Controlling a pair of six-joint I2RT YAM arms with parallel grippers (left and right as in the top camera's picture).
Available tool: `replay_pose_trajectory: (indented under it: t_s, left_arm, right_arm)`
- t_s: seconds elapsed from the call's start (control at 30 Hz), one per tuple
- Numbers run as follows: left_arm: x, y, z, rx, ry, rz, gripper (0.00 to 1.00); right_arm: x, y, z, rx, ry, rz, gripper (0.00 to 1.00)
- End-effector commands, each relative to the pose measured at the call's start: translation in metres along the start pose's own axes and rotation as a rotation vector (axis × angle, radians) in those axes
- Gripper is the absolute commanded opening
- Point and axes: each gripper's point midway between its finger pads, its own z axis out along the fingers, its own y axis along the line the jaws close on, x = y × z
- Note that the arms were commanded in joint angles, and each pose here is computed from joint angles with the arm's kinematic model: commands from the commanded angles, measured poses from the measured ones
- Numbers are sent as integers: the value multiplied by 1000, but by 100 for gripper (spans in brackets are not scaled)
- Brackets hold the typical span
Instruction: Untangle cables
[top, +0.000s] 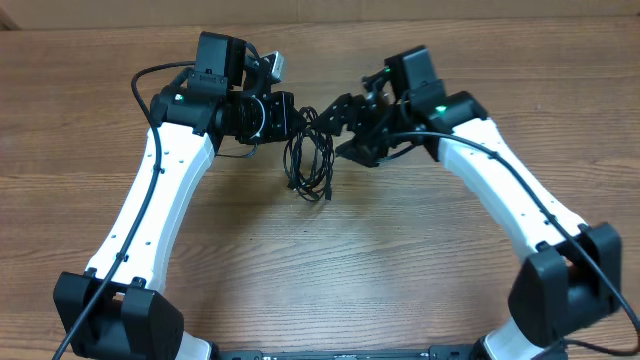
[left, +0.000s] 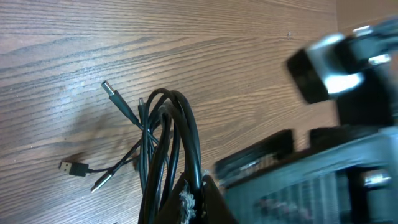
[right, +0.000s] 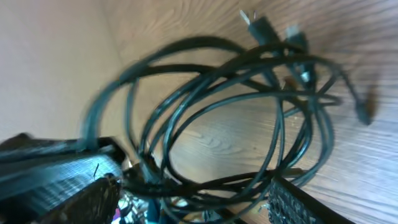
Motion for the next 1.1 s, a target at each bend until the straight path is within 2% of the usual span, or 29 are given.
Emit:
replay_pose_trajectory:
  t_s: [0.0, 0.47, 0.8, 1.07]
  left_arm:
    - [-3, -4, -1, 17, -10, -4, 4]
    - [-2, -9, -1, 43, -3, -2, 4]
    - [-5, -7, -2, 40, -16, 19, 4]
    - [-8, -16, -3, 90, -21, 10, 4]
  right_arm:
    - [6, -3, 21, 6, 40, 44, 71]
    - [-16, -8, 21, 3, -20, 32, 71]
    - [-49, -26, -10, -21, -75, 97, 71]
    - [-34, -23, 9, -27, -8, 70, 71]
